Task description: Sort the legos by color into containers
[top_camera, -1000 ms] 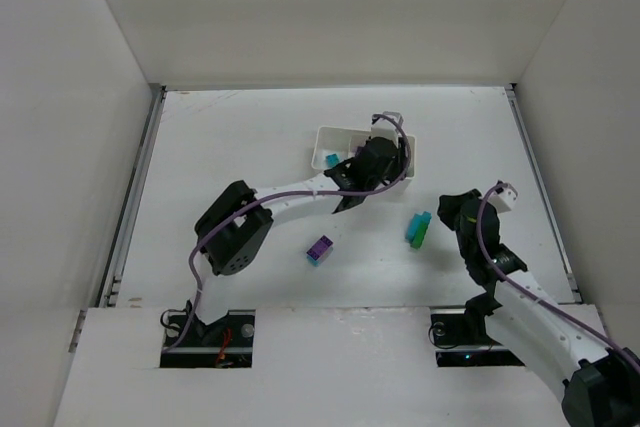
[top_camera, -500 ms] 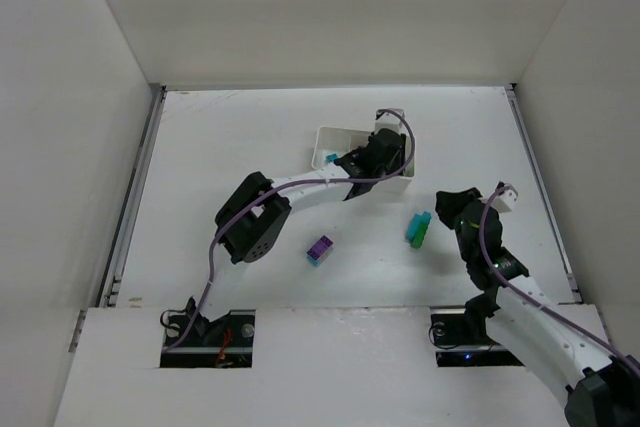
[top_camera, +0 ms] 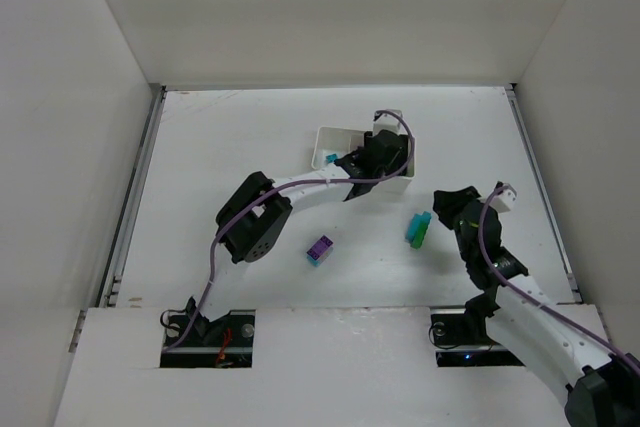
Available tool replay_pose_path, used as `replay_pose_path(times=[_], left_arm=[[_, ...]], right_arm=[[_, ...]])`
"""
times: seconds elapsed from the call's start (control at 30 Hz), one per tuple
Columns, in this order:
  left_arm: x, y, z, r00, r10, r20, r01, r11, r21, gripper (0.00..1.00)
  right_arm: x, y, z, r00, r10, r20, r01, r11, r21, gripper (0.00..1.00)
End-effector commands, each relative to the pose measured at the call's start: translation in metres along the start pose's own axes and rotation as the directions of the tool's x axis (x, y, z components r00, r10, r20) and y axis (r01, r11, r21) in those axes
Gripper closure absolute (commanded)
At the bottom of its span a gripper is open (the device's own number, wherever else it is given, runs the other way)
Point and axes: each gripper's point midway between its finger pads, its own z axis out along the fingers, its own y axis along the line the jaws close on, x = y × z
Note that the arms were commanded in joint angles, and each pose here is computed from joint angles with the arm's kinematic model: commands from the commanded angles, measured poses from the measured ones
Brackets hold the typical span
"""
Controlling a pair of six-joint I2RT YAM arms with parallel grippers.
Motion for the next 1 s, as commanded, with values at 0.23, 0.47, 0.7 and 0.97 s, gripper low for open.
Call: replay_pose_path(times=[0.23,0.47,0.7,0.97], left_arm=[[-0.063,-0.009,-0.051,0.989,-0.010,0.150,0.003,0.999,0.046,0.39],[-0.100,0.006,-0.117,0.962,-0.023,0.271,0.008,0.998,0.057,0.39],[-0.080,0.066,-0.174,0.952,-0.065,0.299,0.076,0.997,-0.026,0.65],[-0.026,0.160,-0.232,0.932,-0.155,0.329,0.230,0.951,-0.205,0.71]], right_arm=[[-0.002,0.012,0.002,1.000,-0.002,0.016,0.003,0.999,-0.035,0.61],[0.019,0.034,0.004,0.994,-0.092,-0.052,0.087,0.993,-0.082,0.70],[0.051,0.075,-0.009,0.964,-0.241,-0.109,0.217,0.957,-0.195,0.80],[0.130,0.127,-0.033,0.844,-0.484,-0.230,0.380,0.843,-0.380,0.73]])
